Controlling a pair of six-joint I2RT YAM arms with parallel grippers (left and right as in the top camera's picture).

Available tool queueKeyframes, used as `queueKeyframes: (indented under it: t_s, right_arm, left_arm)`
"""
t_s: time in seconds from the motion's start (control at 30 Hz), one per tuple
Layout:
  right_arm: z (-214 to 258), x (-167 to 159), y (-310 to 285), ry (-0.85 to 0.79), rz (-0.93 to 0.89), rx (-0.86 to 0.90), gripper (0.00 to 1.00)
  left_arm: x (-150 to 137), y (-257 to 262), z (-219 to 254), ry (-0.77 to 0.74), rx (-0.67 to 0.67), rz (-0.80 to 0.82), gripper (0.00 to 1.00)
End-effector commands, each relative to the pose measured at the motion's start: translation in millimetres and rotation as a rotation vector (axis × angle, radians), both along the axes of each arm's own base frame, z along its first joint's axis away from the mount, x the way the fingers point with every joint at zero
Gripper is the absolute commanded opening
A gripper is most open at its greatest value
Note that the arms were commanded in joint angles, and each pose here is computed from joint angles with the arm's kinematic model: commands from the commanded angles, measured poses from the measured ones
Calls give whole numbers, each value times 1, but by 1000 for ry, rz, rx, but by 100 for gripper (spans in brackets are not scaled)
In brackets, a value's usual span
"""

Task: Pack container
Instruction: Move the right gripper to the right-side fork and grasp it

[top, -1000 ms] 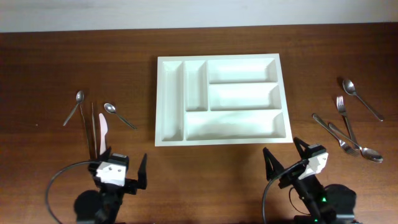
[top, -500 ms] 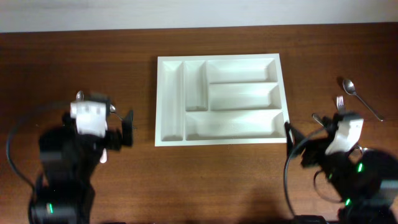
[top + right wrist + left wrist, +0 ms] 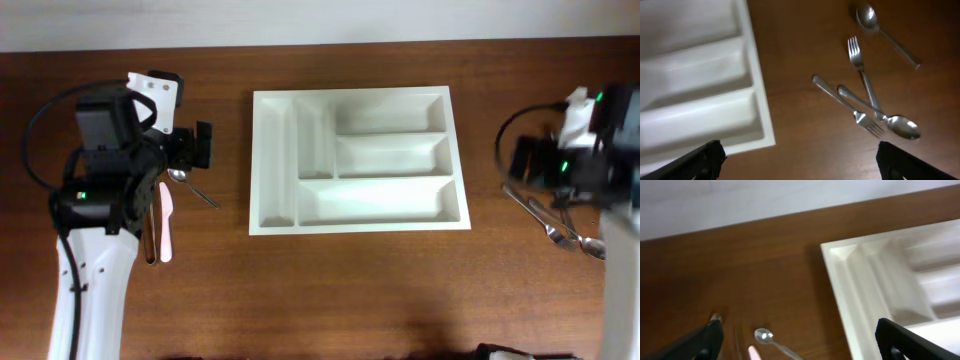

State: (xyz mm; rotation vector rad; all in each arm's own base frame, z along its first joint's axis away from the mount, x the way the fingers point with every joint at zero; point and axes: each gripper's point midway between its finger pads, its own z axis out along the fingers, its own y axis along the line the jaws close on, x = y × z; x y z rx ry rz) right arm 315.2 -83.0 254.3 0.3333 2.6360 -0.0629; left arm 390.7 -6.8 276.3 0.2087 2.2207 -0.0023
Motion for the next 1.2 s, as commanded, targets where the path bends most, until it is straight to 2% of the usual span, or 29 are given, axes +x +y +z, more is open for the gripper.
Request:
queueKeyframes:
  t_s: [0.0,0.23,0.33,0.4,0.47,0.57,0.73,0.83,0.9,0.93,1.17]
  right_arm:
    - [-29,19,-16,64,-30,121,99]
    - [-106,34,-82,188,-287,246,99]
    - [-124,41,-104,168,-435,299,99]
    - [-130,52,-109,127,-469,364,99]
    - [-137,57,-115,116,-445,356,99]
    - [-141,65,-129,96,-332,254,99]
    - [-135,91,-139,25,-14,50,100]
    - [-135,93,-142,34,97,-27,95]
    - [-140,86,-150,82,90,-66,82]
    - [-143,83,-152,99,84,-72,80]
    - [-187,57,-144,275,79,-3,78]
  left_arm:
    - [7,23,2,-1,99,98,99]
    - [5,29,-24,94,122,117,99]
    - [3,29,-32,125,123,115,99]
    - [3,29,-33,131,122,115,99]
    - [3,29,-33,130,122,115,99]
    - [3,29,-33,131,122,115,99]
    - [3,29,-33,130,122,115,99]
    - [3,29,-33,131,122,115,99]
    - [3,29,-33,130,123,115,99]
    - [3,29,-33,131,123,115,99]
    - [3,29,-33,131,122,115,99]
